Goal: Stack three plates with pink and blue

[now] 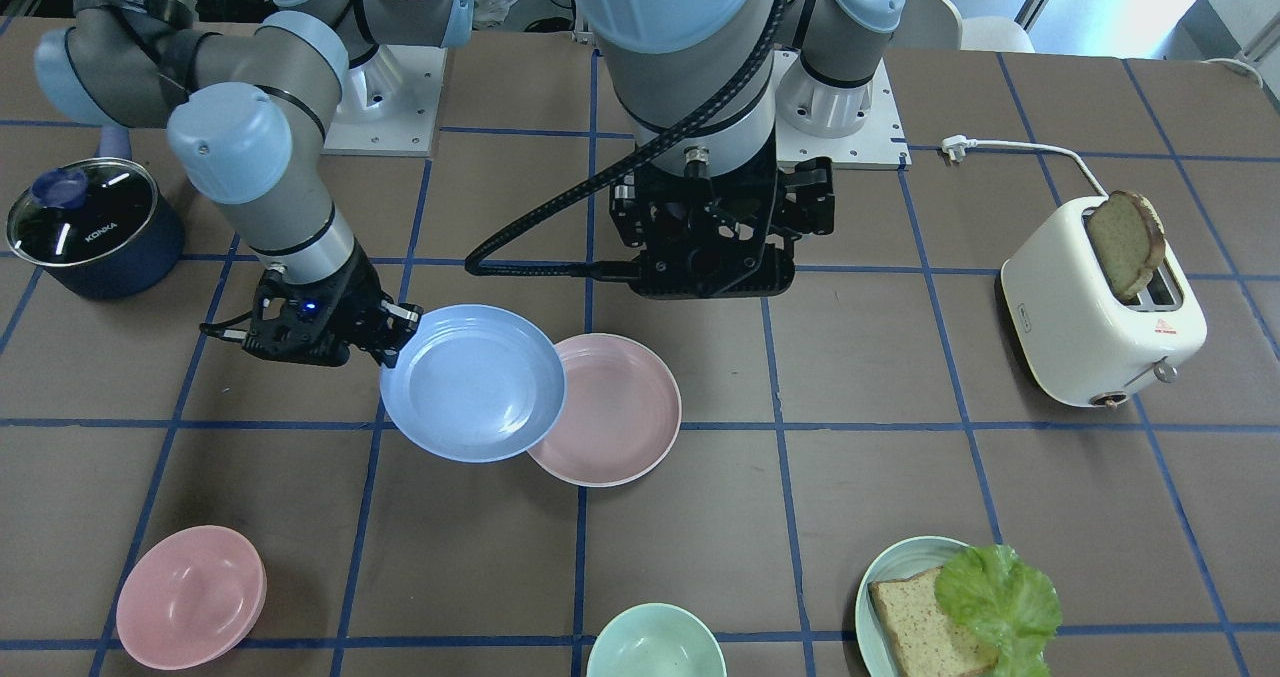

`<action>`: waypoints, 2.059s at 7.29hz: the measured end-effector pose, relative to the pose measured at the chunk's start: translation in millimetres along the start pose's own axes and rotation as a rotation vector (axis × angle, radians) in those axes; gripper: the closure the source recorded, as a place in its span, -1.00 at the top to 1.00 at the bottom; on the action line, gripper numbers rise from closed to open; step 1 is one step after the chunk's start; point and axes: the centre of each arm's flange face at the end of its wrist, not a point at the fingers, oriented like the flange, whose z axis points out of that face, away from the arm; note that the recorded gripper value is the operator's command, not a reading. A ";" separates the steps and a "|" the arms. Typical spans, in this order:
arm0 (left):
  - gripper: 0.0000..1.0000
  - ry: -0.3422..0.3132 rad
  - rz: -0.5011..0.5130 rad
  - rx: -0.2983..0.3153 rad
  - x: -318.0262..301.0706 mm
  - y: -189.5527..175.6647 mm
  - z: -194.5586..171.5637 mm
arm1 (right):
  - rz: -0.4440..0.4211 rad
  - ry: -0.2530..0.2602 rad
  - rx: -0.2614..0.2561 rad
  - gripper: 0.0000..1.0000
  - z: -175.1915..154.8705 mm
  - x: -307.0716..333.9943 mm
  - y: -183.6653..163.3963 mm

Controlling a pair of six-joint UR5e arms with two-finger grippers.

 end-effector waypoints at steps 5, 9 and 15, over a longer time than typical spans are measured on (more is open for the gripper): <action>0.43 0.021 -0.029 -0.059 -67.3 30.7 19.9 | 0.071 0.002 -0.018 -0.63 32.0 -88.0 3.0; 0.43 0.040 -0.057 -0.018 -79.5 53.6 62.6 | 0.068 0.035 -0.013 1.00 39.1 -95.8 0.9; 0.45 0.085 -0.067 0.079 -81.0 107.7 92.3 | -0.166 0.096 -0.036 1.00 -124.3 -44.2 -39.9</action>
